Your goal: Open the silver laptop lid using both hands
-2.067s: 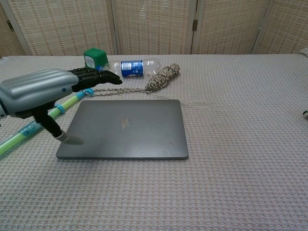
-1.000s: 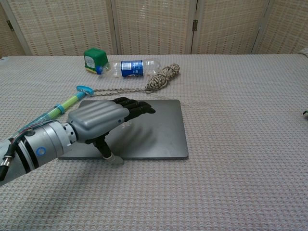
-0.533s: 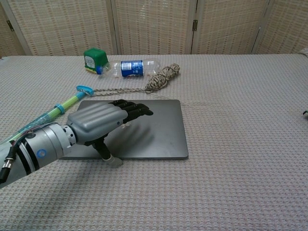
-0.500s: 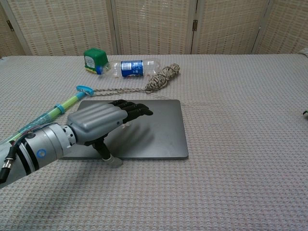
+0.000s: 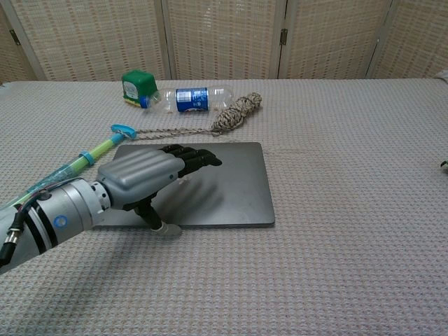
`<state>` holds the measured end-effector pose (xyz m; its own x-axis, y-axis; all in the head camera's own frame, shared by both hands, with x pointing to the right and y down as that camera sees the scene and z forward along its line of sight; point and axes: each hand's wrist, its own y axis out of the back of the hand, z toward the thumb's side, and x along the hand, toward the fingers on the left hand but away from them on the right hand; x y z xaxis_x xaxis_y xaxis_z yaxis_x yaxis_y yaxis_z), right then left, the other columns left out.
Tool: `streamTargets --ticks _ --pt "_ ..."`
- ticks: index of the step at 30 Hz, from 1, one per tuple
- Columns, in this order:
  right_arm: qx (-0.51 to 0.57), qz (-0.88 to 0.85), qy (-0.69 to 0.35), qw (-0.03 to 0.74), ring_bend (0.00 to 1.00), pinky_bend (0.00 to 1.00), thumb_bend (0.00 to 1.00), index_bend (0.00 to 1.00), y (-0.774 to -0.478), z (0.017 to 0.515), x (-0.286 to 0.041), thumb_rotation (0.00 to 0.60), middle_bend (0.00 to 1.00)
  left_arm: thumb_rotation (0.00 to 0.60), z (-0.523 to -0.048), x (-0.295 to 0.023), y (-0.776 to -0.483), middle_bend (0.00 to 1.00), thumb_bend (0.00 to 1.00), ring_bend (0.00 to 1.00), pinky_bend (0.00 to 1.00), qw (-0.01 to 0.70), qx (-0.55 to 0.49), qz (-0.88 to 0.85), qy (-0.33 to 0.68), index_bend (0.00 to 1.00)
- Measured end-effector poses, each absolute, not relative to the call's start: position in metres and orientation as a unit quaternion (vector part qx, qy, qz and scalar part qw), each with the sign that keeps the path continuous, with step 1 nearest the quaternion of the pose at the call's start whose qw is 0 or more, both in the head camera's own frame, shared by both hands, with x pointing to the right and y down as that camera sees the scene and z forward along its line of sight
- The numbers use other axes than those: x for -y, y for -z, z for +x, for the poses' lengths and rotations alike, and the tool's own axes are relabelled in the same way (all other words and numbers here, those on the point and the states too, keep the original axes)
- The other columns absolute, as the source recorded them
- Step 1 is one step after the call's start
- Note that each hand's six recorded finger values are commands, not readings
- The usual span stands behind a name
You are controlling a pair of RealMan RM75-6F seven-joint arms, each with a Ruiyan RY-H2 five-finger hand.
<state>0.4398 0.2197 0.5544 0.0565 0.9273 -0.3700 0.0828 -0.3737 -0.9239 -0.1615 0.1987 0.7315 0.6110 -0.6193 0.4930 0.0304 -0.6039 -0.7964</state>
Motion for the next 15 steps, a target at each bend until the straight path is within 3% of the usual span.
streamTargets --ticks 11,15 --pt "0.396 -0.632 -0.544 0.384 0.09 0.0 0.52 0.0 -0.558 0.43 -0.222 0.6 0.02 0.6 -0.165 -0.2 -0.735 0.07 0.47 0.04 0.0 0.419 -0.185 -0.793 0.402 0.02" --pt "0.374 -0.655 -0.534 0.382 0.09 0.0 0.52 0.0 -0.565 0.417 -0.227 0.6 0.02 0.6 -0.167 -0.197 -0.734 0.07 0.59 0.04 0.0 0.441 -0.197 -0.78 0.397 0.0"
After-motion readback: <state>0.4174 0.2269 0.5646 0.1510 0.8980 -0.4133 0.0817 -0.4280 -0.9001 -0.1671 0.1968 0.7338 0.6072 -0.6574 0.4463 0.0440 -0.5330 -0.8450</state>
